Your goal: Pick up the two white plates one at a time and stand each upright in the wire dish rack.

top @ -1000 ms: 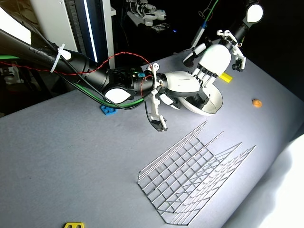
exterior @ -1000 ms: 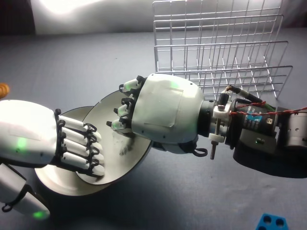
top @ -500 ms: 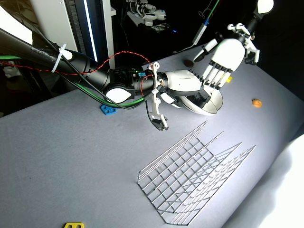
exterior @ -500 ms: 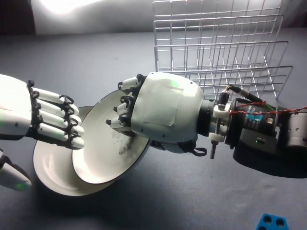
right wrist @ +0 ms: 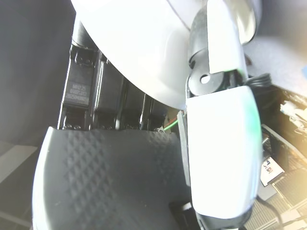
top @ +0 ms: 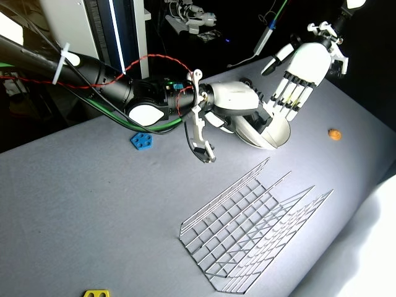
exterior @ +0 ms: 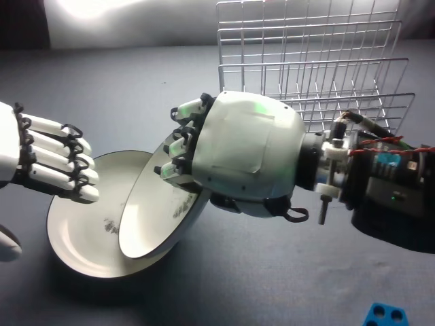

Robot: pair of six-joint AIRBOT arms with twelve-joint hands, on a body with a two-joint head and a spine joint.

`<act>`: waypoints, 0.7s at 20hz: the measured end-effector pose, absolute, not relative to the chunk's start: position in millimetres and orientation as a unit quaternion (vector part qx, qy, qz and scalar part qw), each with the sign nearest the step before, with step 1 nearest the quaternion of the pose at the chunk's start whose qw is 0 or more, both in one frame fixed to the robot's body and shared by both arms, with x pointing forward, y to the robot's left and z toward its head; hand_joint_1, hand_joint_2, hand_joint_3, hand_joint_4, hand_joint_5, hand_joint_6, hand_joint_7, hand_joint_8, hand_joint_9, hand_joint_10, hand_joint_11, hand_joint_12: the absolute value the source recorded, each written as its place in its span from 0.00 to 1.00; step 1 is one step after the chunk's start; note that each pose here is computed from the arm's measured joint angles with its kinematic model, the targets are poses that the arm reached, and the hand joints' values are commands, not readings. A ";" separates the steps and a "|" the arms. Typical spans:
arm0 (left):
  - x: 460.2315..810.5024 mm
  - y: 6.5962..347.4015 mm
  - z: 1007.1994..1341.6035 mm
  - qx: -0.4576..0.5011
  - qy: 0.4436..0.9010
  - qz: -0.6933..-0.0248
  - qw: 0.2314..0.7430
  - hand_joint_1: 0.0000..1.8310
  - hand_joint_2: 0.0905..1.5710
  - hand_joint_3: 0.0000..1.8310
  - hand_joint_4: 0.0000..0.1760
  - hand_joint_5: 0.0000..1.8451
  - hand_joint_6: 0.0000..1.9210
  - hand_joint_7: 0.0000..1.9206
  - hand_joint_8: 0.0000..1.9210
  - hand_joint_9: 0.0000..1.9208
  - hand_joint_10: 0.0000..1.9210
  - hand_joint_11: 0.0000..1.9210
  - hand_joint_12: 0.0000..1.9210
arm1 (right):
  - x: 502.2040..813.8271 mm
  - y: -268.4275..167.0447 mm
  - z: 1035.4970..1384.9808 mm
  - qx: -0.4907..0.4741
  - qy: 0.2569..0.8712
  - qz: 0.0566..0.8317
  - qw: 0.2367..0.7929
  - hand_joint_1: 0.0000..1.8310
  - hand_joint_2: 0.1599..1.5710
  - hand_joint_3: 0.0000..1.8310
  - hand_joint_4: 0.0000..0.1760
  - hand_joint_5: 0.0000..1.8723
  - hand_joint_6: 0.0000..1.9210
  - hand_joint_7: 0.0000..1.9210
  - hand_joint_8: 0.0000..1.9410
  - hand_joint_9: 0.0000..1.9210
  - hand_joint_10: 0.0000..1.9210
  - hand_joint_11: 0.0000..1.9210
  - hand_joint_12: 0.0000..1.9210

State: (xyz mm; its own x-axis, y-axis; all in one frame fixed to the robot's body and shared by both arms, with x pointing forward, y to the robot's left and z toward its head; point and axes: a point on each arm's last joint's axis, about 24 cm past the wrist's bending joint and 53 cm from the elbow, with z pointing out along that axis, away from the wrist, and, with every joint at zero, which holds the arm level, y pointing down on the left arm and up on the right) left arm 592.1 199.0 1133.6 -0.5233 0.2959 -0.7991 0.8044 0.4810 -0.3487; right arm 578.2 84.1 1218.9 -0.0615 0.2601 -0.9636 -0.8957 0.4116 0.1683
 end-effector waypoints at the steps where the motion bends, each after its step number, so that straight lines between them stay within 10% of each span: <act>1: 595.1 203.3 1133.2 0.347 0.792 -0.366 0.344 0.00 0.75 0.00 0.00 0.15 0.00 0.13 0.00 0.12 0.00 0.00 0.25 | 578.0 81.4 1222.2 -0.278 0.567 0.464 0.622 0.65 0.71 0.00 0.11 0.48 0.61 0.47 0.55 0.53 0.26 0.34 0.67; 14: 612.8 214.8 1139.2 0.321 0.802 -0.358 0.354 0.00 0.76 0.00 0.00 0.14 0.00 0.13 0.00 0.12 0.00 0.00 0.24 | 576.4 42.9 1273.7 -0.215 0.591 0.479 0.613 0.65 0.70 0.00 0.14 0.49 0.60 0.49 0.52 0.55 0.23 0.36 0.66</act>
